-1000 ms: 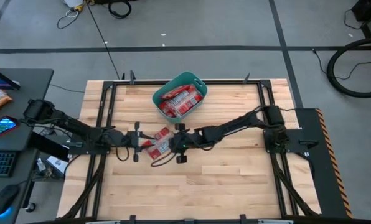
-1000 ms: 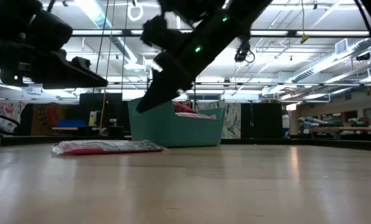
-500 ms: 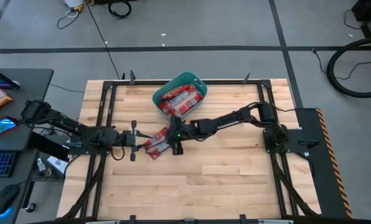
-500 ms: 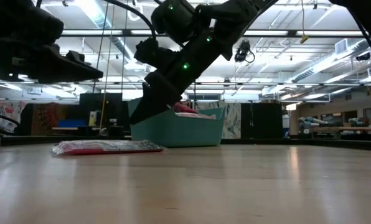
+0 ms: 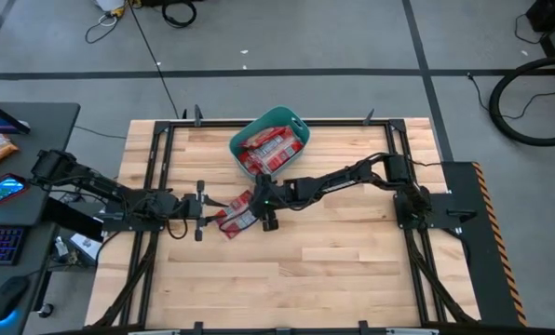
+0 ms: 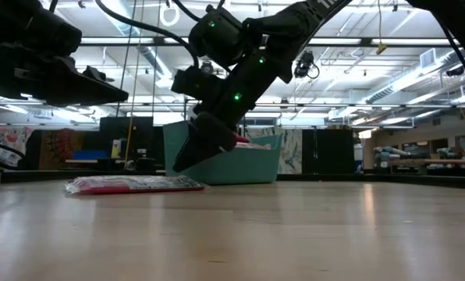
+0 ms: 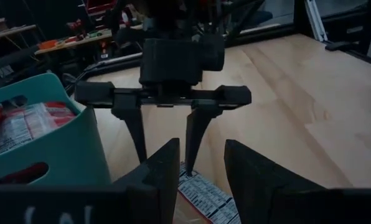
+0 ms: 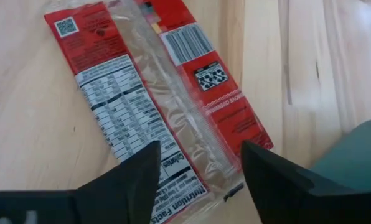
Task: Sort popcorn bags into baskets
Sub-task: Put the popcorn bag into the blue bin
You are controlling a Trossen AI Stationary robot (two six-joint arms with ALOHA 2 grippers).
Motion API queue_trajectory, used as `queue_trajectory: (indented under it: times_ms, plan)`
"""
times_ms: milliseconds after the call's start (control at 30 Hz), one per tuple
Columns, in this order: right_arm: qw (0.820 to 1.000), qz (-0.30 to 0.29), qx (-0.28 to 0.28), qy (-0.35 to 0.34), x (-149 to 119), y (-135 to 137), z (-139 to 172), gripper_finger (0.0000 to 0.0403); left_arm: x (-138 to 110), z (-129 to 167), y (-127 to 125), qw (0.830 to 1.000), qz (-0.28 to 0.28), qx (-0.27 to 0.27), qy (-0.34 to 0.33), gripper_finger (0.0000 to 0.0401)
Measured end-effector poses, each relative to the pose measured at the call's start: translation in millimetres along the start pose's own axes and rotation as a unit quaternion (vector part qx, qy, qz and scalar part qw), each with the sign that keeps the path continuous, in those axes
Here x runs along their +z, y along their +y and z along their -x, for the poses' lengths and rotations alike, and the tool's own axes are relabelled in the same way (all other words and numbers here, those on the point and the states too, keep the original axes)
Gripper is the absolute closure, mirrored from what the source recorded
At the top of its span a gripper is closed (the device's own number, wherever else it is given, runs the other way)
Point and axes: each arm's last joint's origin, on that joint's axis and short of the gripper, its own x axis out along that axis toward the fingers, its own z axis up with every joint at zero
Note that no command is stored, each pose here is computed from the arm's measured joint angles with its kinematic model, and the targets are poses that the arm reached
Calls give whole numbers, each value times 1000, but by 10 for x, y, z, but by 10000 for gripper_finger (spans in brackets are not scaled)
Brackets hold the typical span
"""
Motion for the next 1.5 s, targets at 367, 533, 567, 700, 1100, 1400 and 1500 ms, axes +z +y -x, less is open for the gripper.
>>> queue_trajectory:
  times_ms: [367, 533, 567, 700, 1100, 1400, 1500]
  plan:
    - [999, 32, -7, 25, -24, 119, 11, 304, 2, 0, 0, 1000, 0, 0, -2, 269]
    - [999, 31, -10, 36, -30, 179, 21, 386, 2, 0, 0, 1000, -1, 0, -1, 269]
    - [999, 32, -13, 38, -31, 196, 22, 393, 2, 0, 0, 1000, -1, 0, -1, 269]
    - [998, 42, -28, 47, -11, 269, 40, 389, 2, 0, 0, 1000, -1, 0, -1, 269]
    - [995, 60, -41, 64, 209, 394, 172, 398, -1, 1, 0, 1000, -1, 0, 0, 269]
    - [993, 66, -64, 69, 325, 402, 249, 391, -11, 1, -1, 1000, -3, 0, 4, 269]
    - [993, 63, -74, 64, 433, 425, 320, 387, -30, 1, -4, 1000, 4, -2, 13, 269]
